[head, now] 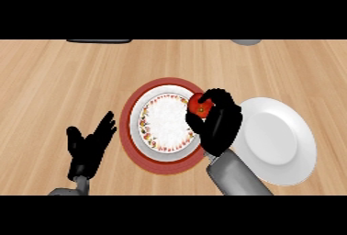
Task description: Pick the tomato from the plate and place it in the plate
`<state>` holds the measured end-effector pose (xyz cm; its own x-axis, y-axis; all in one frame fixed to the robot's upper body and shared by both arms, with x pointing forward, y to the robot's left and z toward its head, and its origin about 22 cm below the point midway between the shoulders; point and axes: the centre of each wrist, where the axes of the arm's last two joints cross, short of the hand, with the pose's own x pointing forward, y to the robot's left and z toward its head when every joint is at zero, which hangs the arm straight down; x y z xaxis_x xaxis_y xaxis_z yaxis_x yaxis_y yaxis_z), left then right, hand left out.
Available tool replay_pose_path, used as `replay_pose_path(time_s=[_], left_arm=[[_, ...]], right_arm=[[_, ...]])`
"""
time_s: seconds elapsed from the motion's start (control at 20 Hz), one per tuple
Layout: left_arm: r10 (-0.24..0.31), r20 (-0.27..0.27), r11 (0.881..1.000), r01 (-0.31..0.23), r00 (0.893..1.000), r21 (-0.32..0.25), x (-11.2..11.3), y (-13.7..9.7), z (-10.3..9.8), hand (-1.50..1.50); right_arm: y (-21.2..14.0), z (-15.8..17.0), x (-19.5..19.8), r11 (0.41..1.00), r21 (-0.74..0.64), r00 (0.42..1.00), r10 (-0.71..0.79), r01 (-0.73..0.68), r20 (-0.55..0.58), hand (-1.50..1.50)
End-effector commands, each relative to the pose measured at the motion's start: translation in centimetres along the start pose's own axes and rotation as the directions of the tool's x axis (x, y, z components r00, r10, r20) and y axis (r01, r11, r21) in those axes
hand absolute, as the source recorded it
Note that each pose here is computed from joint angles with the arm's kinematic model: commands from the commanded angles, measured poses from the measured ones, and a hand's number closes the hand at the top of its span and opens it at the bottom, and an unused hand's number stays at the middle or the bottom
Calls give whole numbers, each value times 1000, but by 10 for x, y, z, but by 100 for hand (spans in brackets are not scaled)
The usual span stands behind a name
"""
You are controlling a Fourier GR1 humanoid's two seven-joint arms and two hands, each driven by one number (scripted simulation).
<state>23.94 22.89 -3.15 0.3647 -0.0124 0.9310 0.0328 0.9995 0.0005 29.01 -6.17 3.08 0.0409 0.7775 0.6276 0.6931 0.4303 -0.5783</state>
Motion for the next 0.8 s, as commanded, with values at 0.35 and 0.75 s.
replay_pose_path(time_s=[0.35,0.75], left_arm=[[-4,-10,1000,4,1000,-22,2,-1,-1,0],[-4,7,1000,4,1000,-25,0,-5,-5,0]], right_arm=[[25,-7,-19,978,130,913,200,-163,-357,-150],[56,-15,-31,986,167,934,33,29,-355,-150]])
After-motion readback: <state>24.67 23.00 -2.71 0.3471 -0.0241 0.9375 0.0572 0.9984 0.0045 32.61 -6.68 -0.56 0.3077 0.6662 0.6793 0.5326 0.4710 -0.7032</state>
